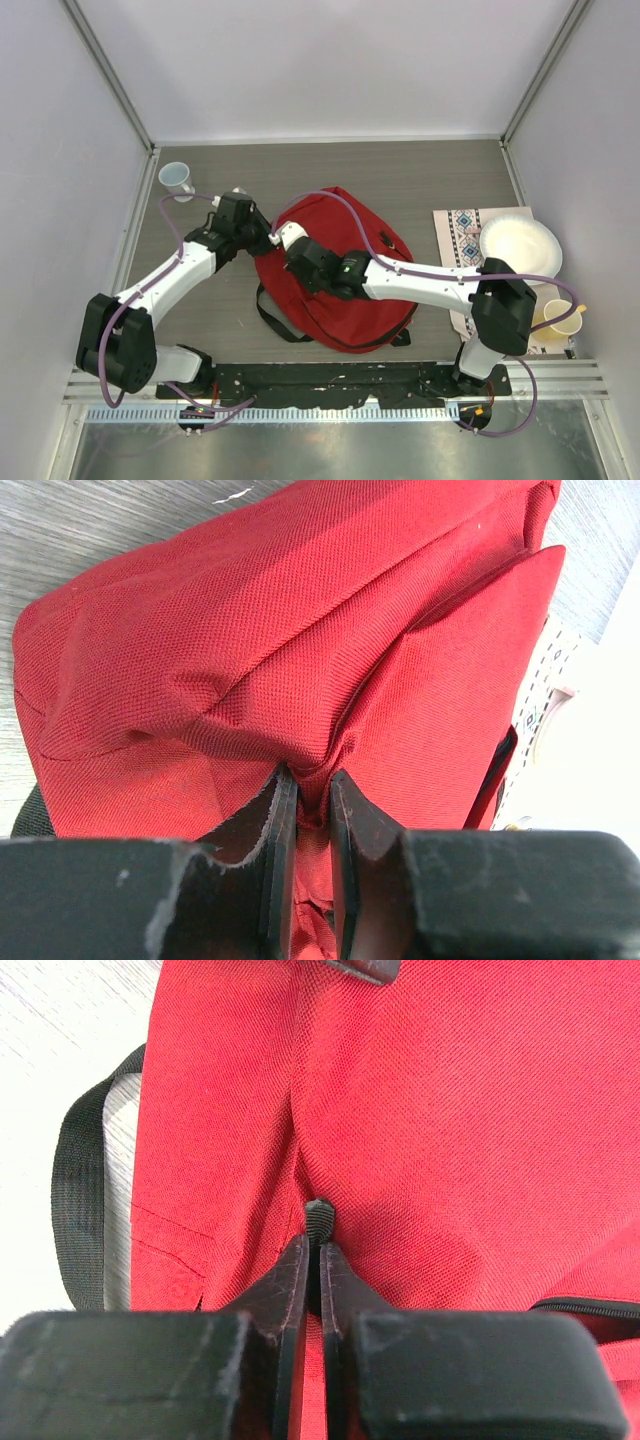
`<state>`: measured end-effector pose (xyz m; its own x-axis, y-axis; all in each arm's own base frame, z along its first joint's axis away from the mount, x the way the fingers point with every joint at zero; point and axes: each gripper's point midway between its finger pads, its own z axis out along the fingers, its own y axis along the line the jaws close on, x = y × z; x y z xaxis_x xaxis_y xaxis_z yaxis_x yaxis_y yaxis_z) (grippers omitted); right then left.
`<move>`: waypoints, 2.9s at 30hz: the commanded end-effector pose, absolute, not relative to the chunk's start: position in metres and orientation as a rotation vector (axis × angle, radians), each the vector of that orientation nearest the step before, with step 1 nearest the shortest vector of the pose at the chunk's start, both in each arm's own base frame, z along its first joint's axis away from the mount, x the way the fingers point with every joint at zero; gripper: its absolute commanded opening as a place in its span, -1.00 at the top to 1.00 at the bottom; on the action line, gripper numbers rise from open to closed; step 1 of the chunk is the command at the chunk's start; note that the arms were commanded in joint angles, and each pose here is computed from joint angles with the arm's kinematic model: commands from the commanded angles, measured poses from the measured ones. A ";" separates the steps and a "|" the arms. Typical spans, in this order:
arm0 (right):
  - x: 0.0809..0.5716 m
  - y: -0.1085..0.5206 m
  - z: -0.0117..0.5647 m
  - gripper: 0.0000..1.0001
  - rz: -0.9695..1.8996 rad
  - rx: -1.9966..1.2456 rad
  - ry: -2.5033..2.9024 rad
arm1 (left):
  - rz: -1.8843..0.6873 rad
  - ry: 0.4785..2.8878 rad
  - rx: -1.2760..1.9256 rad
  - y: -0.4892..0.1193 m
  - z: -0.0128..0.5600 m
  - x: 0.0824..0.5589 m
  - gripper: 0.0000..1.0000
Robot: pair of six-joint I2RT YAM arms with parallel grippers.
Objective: Pack the student bag
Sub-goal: Zip the student bag at the center of the board.
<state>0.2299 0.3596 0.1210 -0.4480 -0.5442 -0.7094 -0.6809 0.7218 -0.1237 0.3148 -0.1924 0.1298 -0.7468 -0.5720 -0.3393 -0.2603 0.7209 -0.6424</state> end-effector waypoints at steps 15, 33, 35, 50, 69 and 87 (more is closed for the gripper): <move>0.244 0.363 0.150 0.96 0.460 -0.664 2.155 | -0.894 2.367 -0.522 -0.206 0.145 0.322 0.58; 0.240 0.366 0.170 0.92 0.933 -0.484 2.169 | -0.882 2.383 -0.513 -0.203 0.140 0.320 0.49; 0.240 0.368 0.171 0.92 0.948 -0.485 2.164 | -0.882 2.383 -0.515 -0.203 0.140 0.320 0.48; 0.248 0.364 0.188 0.98 0.953 -0.451 2.060 | -0.921 2.378 -0.523 -0.201 0.145 0.305 -0.21; 0.243 0.363 0.188 0.98 0.990 -0.440 2.045 | -1.191 2.166 -0.949 -0.219 0.160 0.265 -0.42; 0.234 0.359 0.187 0.89 1.022 -0.456 2.034 | -1.149 2.132 -1.078 -0.222 0.138 0.272 0.59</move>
